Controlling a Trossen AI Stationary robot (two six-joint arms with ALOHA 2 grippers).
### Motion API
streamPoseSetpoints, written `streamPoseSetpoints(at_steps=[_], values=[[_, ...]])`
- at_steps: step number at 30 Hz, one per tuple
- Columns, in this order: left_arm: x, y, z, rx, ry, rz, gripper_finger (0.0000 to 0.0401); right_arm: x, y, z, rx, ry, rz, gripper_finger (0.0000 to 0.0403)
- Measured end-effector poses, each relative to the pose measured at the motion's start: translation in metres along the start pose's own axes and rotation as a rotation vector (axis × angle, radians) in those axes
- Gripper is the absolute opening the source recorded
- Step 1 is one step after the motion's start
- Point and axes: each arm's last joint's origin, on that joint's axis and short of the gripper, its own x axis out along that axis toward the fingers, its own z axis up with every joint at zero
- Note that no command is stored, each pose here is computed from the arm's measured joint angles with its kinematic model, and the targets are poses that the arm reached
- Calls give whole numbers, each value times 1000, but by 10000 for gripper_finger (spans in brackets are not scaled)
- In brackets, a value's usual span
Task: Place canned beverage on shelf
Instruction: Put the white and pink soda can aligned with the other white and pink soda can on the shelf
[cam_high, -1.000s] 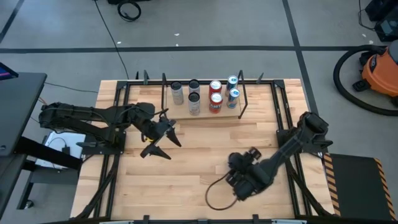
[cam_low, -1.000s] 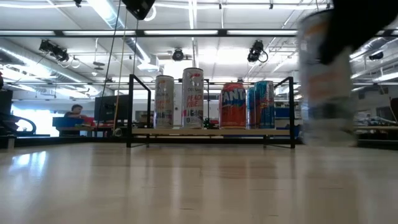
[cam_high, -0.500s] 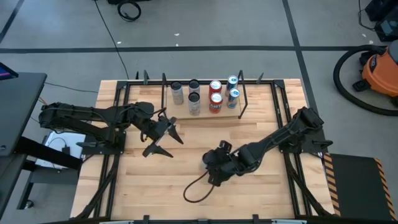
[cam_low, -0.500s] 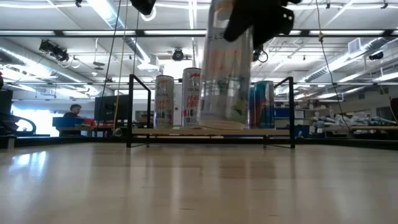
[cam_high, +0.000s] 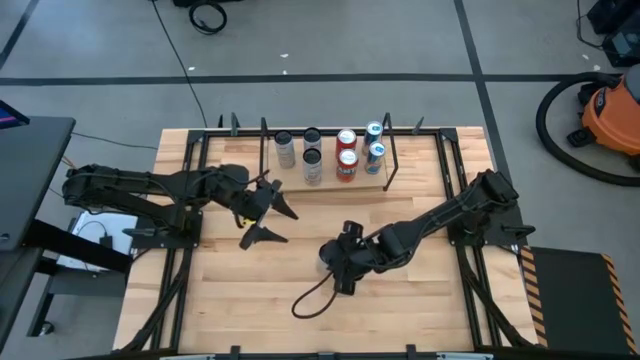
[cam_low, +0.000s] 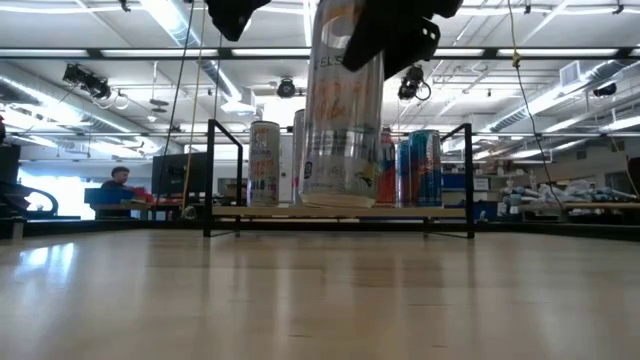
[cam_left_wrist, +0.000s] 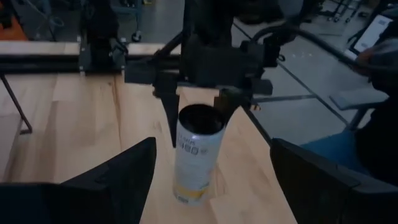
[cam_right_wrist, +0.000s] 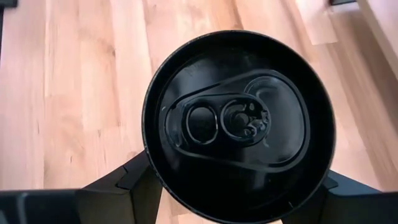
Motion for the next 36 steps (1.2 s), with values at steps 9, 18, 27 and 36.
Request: streamPoseSetpoints(at_steps=[9, 18, 27, 36], values=[[18, 5, -14, -30, 90, -3, 315, -10, -14, 12, -84, -35, 28, 246], [44, 15, -30, -56, 160, -1, 315, -3, -37, 26, -90, -38, 68, 246], [61, 20, -30, -57, 97, -2, 315, 0, -49, 33, -88, -51, 80, 246], [65, 23, -23, -50, 5, 17, 315, 3, -59, 41, -74, -72, 121, 246]])
